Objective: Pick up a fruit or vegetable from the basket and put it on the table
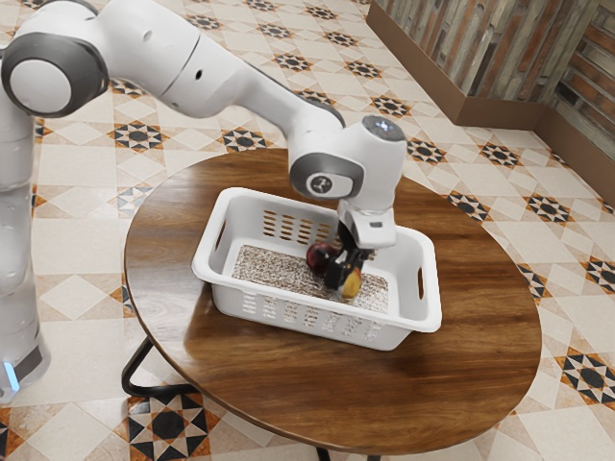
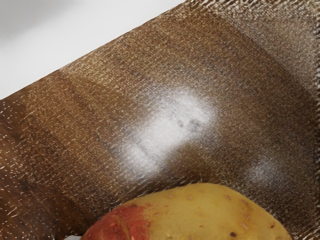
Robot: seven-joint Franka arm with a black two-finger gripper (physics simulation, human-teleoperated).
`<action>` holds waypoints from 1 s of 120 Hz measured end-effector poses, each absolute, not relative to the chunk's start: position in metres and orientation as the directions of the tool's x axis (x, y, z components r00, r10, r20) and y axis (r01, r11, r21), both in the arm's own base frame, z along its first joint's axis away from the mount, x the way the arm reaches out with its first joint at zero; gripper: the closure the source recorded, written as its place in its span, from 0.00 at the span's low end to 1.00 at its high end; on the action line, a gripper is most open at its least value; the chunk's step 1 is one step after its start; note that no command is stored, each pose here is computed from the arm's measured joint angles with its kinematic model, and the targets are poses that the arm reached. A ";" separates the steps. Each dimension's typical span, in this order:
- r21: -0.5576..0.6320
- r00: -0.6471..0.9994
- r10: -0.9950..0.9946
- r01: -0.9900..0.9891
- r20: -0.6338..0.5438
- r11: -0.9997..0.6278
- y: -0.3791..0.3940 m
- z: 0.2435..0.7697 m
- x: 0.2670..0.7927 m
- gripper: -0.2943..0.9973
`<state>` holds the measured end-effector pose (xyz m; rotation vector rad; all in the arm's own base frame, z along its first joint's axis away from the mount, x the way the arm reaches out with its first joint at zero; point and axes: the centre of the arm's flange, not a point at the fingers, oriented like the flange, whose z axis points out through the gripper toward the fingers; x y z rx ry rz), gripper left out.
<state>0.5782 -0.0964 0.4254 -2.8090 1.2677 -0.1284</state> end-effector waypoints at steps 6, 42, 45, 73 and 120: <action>-0.099 0.660 -0.749 -0.743 0.057 -0.662 -0.096 0.434 0.577 0.52; -0.119 0.690 -0.721 -0.712 0.065 -0.692 -0.085 0.459 0.572 0.50; -0.120 0.691 -0.720 -0.710 0.065 -0.693 -0.084 0.461 0.571 0.50; -0.143 0.709 -0.700 -0.687 0.083 -0.713 -0.078 0.498 0.565 0.50; -0.124 0.878 -0.474 -0.465 0.063 -0.877 0.055 0.560 0.534 0.49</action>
